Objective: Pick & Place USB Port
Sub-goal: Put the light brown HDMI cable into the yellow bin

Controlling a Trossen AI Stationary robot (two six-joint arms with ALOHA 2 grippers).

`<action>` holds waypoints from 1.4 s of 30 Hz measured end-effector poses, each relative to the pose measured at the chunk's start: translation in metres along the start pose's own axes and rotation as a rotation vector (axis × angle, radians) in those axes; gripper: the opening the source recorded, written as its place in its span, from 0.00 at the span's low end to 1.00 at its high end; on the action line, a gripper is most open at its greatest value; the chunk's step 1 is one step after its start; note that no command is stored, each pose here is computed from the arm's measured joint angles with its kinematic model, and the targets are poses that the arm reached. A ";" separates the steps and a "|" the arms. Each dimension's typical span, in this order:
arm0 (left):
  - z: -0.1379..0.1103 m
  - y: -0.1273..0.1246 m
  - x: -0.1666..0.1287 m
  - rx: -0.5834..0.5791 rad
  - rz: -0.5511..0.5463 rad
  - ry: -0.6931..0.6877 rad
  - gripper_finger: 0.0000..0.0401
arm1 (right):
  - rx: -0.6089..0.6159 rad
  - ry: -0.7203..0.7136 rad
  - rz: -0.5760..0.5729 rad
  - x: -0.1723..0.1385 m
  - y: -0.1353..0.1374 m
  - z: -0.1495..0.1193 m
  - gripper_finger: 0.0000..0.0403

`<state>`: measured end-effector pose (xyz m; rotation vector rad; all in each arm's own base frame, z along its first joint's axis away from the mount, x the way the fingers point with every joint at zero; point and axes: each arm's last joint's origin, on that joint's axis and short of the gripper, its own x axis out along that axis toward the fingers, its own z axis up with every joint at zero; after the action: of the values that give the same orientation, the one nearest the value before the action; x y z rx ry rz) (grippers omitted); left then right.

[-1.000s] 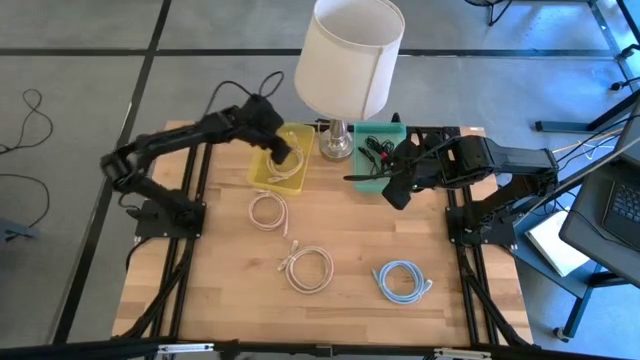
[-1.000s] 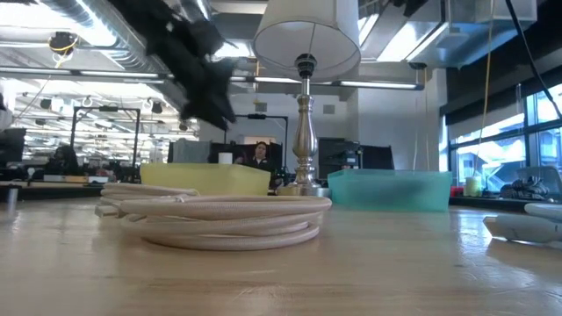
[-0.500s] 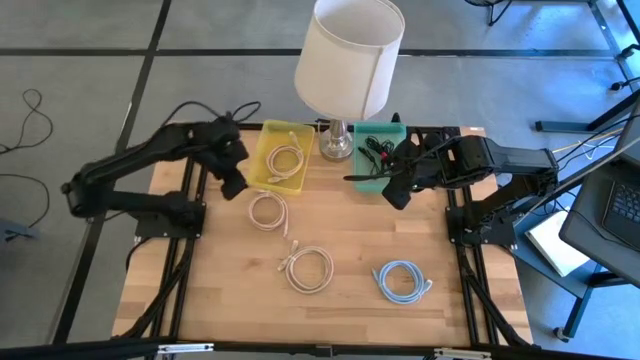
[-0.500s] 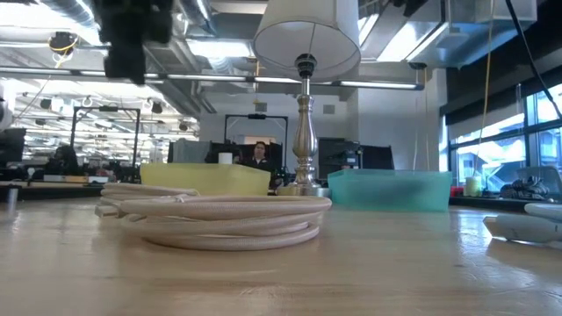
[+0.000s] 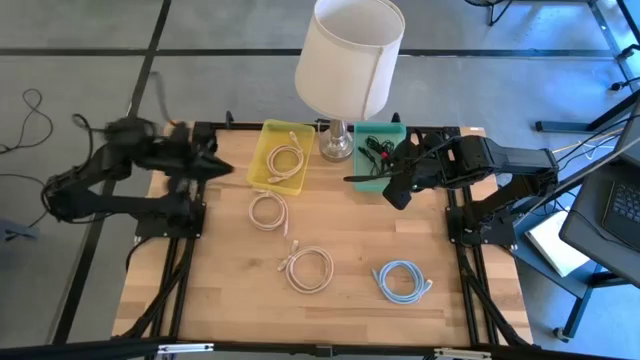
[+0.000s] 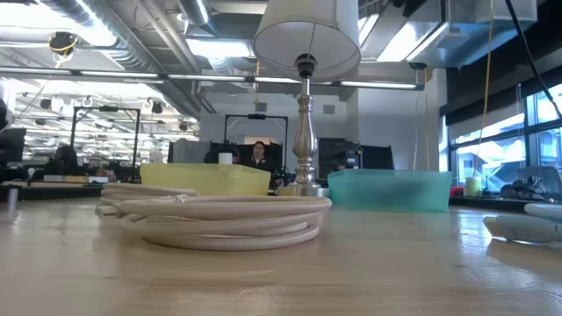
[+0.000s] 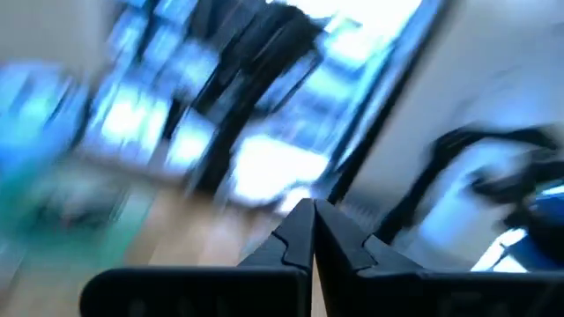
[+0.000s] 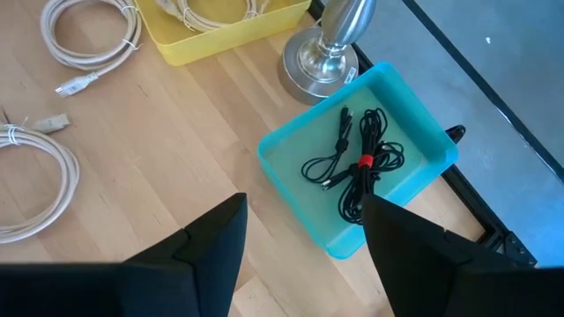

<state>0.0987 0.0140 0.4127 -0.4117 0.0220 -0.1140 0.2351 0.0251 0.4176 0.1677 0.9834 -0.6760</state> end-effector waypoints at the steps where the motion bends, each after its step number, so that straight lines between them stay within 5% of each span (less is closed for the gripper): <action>1: 0.006 -0.007 -0.002 0.047 -0.062 -0.065 0.00 | 0.000 0.000 0.000 0.000 0.000 0.000 0.57; 5: 0.020 -0.029 -0.006 0.202 -0.289 -0.238 0.00 | 0.000 0.000 0.000 0.000 0.000 0.000 0.57; 12: 0.004 -0.053 0.035 0.177 -0.407 -0.165 0.00 | 0.001 -0.001 0.001 0.000 0.000 0.000 0.57; 18: -0.007 -0.100 0.052 0.271 -0.582 -0.308 0.00 | -0.013 -0.009 0.007 -0.004 -0.004 -0.001 0.57; 26: -0.030 -0.143 0.018 0.286 -0.259 -0.269 0.00 | -0.004 -0.014 0.046 -0.012 -0.011 -0.004 0.57; 31: -0.062 -0.158 0.024 0.175 0.004 -0.144 0.00 | -0.014 -0.045 0.030 -0.016 -0.017 -0.005 0.57; 36: -0.124 -0.141 0.027 -0.057 0.288 -0.137 0.00 | -0.038 -0.059 0.011 -0.016 -0.018 -0.005 0.57; 42: -0.196 -0.100 0.017 -0.365 0.365 -0.219 0.00 | -0.044 -0.058 0.011 -0.016 -0.017 -0.005 0.57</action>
<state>0.0957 -0.1573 0.2734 -0.7751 -0.0994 0.3005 0.2151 0.0210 0.4309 0.1142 0.9398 -0.6458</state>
